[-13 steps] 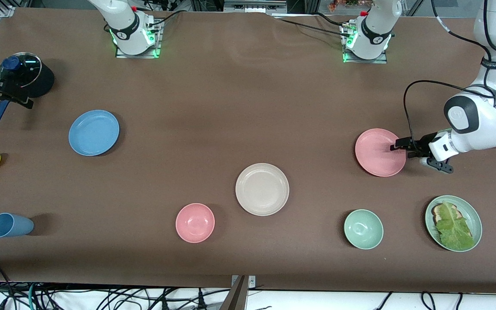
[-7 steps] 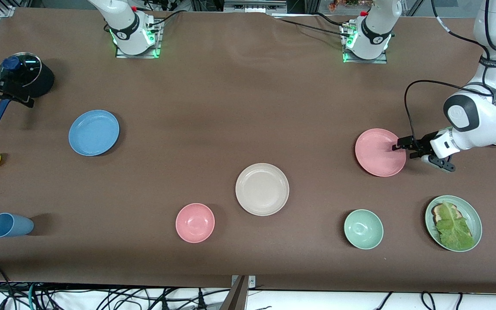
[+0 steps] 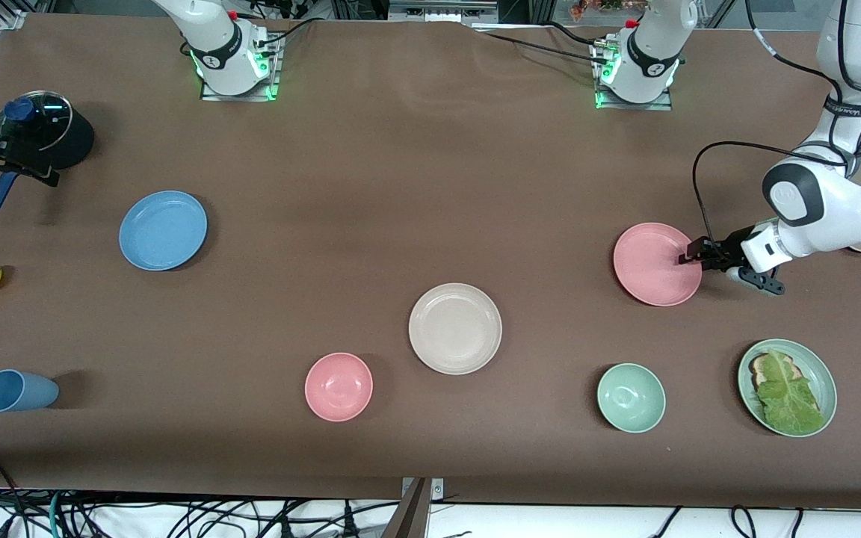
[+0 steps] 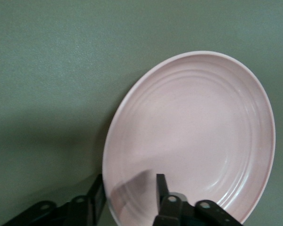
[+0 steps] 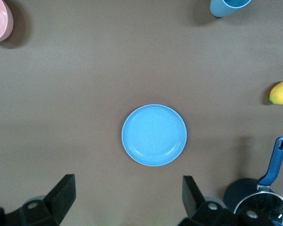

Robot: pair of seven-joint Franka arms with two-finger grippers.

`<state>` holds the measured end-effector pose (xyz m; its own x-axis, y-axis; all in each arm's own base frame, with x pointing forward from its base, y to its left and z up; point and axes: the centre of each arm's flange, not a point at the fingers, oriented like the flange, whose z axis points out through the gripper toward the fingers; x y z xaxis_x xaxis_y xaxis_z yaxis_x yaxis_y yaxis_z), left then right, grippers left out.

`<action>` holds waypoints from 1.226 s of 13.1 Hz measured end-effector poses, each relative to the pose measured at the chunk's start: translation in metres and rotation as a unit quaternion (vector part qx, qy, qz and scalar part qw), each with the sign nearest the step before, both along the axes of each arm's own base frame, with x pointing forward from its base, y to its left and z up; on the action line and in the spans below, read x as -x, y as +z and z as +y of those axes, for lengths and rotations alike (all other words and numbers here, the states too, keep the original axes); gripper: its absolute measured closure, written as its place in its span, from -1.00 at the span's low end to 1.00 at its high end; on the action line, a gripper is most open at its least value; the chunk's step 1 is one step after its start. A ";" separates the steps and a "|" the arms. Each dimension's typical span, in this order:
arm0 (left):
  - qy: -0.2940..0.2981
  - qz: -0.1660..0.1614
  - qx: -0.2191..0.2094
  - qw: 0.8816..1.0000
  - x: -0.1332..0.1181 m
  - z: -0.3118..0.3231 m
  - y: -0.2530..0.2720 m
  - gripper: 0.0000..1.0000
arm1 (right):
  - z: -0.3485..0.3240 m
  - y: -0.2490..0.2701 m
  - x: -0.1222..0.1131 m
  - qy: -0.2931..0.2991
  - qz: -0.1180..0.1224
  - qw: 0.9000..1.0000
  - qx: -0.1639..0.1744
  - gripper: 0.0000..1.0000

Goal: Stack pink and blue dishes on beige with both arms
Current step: 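Close the left gripper on the pink plate rim, then carry the pink plate with the left gripper over the beige plate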

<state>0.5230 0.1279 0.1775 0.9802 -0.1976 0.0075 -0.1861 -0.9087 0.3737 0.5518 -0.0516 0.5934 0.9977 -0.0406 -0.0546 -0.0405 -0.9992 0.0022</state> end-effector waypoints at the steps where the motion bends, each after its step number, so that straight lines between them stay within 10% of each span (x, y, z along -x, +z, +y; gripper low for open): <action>1: 0.000 0.000 0.000 1.000 0.000 0.000 0.000 0.34 | 0.000 0.000 0.000 0.000 0.000 1.000 0.000 -1.00; 4: -0.001 0.000 0.000 1.000 0.000 0.000 0.000 0.91 | -0.005 -0.004 -0.001 -0.005 0.004 1.000 0.000 -1.00; 16: 0.000 -0.015 0.016 1.000 -0.053 -0.114 0.087 0.90 | -0.011 0.003 -0.005 -0.013 -0.010 1.000 0.002 -1.00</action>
